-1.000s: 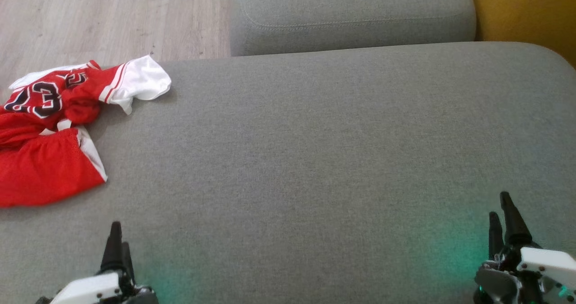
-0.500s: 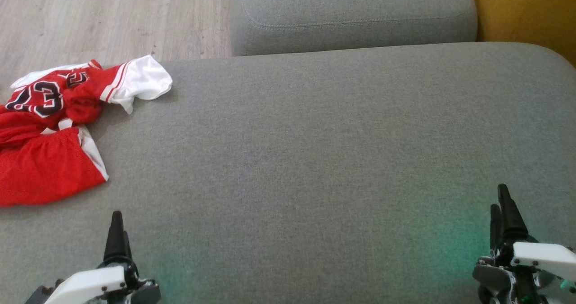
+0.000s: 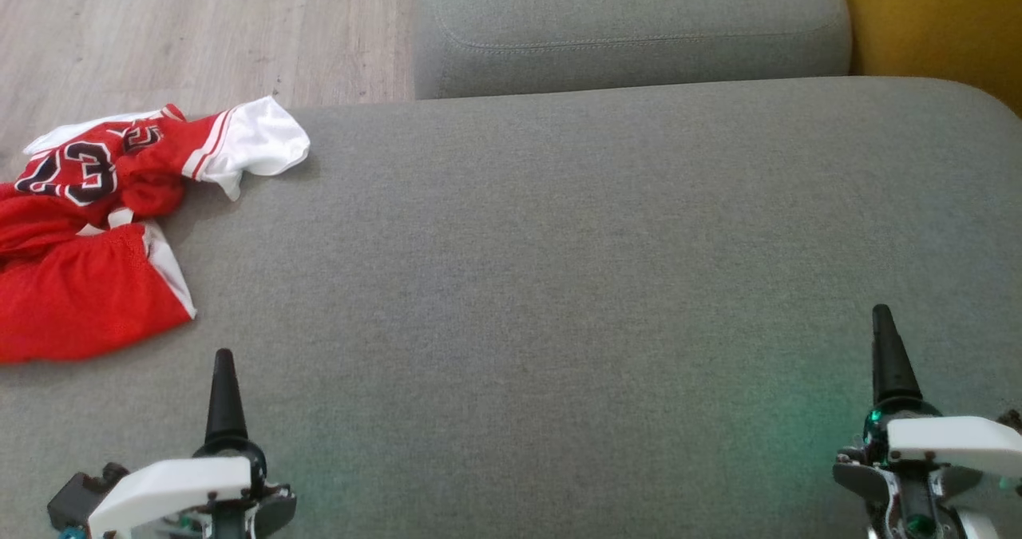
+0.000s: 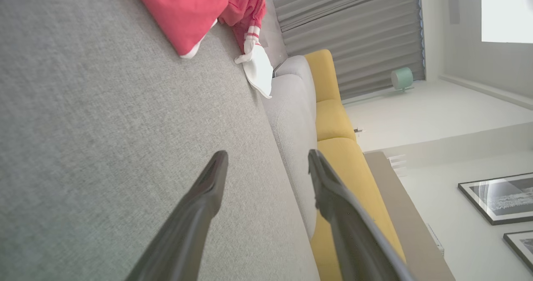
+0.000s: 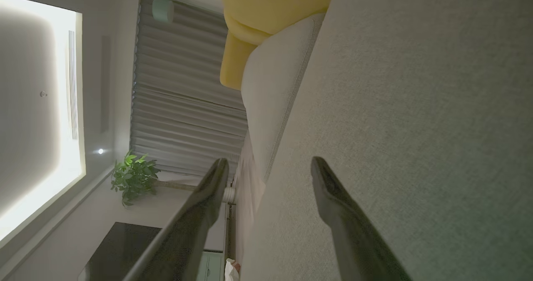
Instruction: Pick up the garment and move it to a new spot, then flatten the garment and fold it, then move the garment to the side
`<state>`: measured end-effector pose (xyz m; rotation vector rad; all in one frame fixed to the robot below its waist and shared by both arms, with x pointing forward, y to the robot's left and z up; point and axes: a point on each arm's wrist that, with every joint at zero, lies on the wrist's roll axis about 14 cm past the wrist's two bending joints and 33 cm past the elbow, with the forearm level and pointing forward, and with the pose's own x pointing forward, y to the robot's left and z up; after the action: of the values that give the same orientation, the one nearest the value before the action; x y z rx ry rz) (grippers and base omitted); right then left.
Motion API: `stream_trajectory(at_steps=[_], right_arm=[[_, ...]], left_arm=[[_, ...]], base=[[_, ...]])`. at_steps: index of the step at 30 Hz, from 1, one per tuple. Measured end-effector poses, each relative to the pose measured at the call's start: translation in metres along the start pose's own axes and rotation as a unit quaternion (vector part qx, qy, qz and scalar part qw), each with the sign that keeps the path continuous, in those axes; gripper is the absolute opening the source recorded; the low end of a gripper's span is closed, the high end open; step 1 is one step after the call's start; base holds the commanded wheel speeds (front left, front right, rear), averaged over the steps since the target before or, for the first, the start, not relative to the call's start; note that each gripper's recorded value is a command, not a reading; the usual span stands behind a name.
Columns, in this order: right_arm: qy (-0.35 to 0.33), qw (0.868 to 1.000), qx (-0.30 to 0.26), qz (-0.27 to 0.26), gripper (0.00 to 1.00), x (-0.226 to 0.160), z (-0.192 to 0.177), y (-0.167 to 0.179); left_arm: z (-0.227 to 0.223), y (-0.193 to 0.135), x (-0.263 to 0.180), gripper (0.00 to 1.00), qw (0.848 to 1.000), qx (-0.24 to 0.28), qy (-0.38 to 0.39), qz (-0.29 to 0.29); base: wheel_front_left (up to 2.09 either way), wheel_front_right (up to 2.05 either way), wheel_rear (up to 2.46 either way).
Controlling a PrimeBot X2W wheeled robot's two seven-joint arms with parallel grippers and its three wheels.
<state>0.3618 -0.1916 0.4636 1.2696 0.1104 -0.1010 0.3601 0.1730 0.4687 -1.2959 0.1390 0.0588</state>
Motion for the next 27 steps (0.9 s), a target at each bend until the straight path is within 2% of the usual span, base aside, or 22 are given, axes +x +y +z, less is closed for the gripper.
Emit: stream_trajectory(at_steps=[9, 27], right_arm=[[0.012, 0.997, -0.076, 0.012, 1.00, 0.000, -0.010, 0.007], [0.025, 0.981, -0.192, 0.033, 1.00, 0.001, -0.026, 0.016]], left_arm=[[-0.006, -0.007, -0.001, 1.00, 0.996, 0.092, 0.004, -0.009], [-0.011, -0.002, -0.008, 1.00, 0.977, 0.211, 0.002, -0.004]], base=[[0.00, 0.00, 0.00], [0.00, 0.00, 0.00]])
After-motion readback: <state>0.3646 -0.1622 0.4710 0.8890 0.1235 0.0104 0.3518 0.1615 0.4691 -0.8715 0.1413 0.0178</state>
